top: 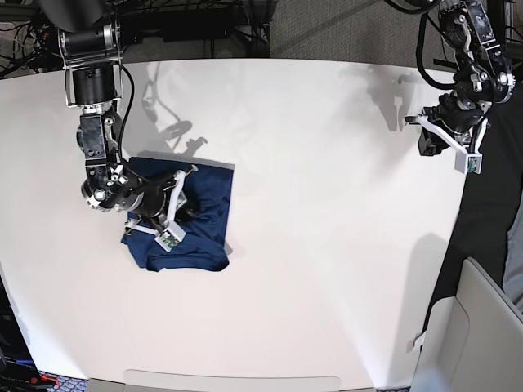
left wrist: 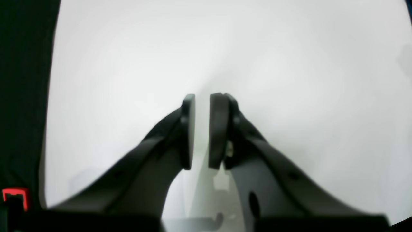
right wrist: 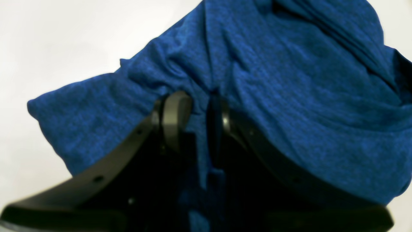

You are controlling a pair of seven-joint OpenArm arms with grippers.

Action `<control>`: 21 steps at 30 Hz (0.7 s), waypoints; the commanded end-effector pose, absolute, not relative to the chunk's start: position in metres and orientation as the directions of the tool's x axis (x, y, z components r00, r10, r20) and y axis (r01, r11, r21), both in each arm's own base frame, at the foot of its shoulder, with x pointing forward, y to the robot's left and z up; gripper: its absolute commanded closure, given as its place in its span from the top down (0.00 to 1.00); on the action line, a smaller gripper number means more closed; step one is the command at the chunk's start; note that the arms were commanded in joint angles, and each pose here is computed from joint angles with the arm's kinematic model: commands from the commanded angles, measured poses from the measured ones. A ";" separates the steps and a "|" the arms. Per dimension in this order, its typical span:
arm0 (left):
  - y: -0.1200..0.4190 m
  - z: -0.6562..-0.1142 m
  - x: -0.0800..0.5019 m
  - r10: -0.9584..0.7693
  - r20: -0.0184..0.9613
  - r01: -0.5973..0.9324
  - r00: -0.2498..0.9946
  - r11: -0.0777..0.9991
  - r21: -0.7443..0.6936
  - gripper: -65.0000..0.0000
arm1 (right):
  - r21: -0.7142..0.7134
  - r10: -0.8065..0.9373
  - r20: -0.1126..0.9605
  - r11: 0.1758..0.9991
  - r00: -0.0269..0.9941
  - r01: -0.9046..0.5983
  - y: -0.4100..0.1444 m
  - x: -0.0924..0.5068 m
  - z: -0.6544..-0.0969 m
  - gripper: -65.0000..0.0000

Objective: Fold the T-shirt properly
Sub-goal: 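Drag the folded bundle with the right gripper away from the left gripper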

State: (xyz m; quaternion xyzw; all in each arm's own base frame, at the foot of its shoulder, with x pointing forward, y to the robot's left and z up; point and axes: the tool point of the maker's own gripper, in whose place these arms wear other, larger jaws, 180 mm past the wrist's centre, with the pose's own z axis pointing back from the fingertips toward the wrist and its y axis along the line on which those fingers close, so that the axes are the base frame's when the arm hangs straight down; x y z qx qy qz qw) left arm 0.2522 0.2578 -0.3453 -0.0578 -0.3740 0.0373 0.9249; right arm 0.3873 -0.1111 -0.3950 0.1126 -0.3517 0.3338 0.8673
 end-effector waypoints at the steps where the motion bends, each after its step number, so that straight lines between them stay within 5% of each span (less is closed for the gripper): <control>1: 0.261 -0.332 0.259 0.097 0.720 -0.013 0.687 0.993 -0.121 0.10 | -0.125 0.577 0.566 0.766 0.588 -0.631 -0.154 0.383 -0.407 0.20; 13: 0.262 -0.332 0.259 0.093 0.720 -0.012 0.688 0.993 -0.116 0.10 | -0.217 0.613 0.505 0.771 0.607 -0.598 -0.216 0.382 -0.396 0.20; 21: 0.262 -0.332 0.259 0.094 0.719 -0.013 0.688 0.993 -0.118 0.10 | -0.257 0.630 0.545 0.753 0.553 -0.605 -0.205 0.392 -0.375 0.20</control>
